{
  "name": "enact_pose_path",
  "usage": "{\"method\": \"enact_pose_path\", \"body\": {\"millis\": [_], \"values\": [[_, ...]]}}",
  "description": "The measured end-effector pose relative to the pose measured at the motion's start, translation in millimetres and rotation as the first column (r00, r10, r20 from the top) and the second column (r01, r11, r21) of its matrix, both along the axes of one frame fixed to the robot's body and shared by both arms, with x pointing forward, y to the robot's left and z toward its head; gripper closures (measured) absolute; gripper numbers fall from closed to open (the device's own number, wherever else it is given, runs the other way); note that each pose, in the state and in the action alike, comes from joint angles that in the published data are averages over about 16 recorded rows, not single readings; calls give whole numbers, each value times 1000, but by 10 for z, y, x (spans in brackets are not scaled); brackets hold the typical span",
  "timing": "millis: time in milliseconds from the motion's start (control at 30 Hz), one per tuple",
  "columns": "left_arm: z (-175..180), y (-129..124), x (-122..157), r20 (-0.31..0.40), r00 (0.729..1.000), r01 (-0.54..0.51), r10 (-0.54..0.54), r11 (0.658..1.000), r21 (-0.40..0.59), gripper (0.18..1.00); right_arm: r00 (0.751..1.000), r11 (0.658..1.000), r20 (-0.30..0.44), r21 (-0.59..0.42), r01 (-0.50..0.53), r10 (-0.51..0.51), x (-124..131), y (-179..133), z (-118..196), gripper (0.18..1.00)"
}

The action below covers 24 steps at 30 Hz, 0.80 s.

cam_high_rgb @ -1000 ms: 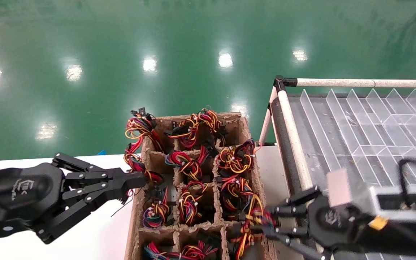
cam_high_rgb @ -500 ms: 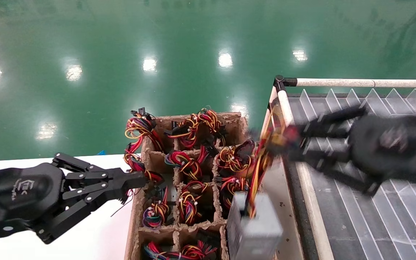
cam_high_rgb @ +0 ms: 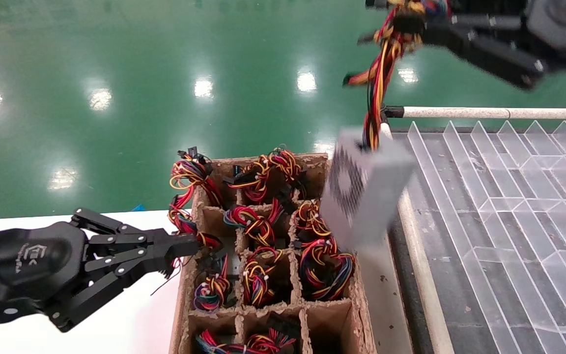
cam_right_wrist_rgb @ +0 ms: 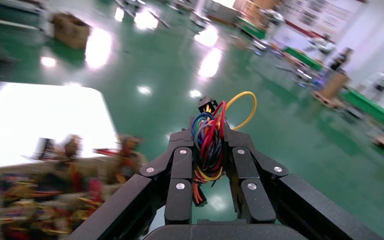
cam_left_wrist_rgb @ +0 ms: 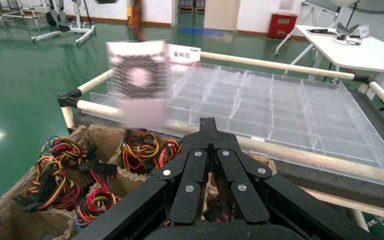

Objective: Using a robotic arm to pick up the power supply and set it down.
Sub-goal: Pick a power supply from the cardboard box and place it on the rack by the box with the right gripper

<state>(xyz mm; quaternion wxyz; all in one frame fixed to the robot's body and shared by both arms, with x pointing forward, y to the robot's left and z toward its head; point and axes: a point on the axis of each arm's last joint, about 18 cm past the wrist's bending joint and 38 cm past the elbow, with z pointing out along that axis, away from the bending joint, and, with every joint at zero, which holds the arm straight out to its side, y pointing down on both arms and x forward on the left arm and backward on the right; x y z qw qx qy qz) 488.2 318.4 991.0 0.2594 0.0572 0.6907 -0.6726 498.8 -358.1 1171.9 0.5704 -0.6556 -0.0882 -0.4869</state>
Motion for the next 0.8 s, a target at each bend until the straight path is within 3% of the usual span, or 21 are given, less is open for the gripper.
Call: {"method": "enact_pose_path", "body": {"millis": [400,800], "values": [[0,0,0,0,1000,0,0,1000,0,993,986,984,21,71,165,-167,665,-152,301,918],[0,0,0,0,1000,0,0,1000,0,993,946,939,0,117,322,-324,1168,-321,378,920]]}}
